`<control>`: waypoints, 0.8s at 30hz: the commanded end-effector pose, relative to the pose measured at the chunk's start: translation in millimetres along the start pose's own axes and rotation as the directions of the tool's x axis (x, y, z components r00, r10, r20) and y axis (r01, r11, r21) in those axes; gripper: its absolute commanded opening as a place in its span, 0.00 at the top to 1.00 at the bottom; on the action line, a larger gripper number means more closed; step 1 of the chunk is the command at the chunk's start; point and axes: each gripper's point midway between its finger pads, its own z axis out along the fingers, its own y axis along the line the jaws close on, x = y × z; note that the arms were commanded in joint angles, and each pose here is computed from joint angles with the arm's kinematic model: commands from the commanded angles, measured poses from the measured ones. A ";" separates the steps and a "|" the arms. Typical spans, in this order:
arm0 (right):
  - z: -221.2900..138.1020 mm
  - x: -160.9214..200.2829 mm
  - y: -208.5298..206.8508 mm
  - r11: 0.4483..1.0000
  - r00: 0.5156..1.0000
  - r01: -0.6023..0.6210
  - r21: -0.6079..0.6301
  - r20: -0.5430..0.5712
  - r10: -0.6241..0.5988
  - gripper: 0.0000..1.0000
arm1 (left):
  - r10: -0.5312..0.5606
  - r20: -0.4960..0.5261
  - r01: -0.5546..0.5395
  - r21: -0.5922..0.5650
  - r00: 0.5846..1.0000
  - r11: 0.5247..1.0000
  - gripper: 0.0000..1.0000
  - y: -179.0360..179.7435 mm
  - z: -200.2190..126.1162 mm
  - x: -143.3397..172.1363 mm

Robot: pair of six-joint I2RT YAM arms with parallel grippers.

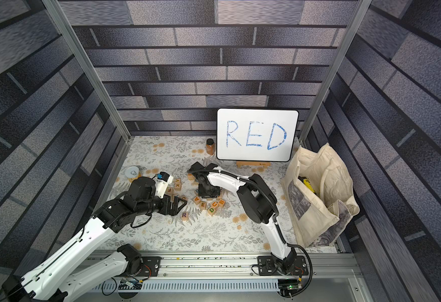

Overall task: Assemble the uppercase word "red" with letter blocks
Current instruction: Pick up the letter block from the center of the board.

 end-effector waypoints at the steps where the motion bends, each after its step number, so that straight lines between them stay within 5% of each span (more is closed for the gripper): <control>1: -21.7 -2.5 -7.7 0.999 0.999 -0.029 0.013 0.017 0.029 0.79 | 0.008 0.025 -0.008 0.020 1.000 1.000 0.00 -4.3 -7.7 -4.7; 24: -78.2 17.5 -18.4 0.994 0.992 -0.091 -0.054 0.084 0.095 0.82 | -0.059 0.006 0.059 0.014 0.998 0.998 0.00 -0.5 -4.2 14.2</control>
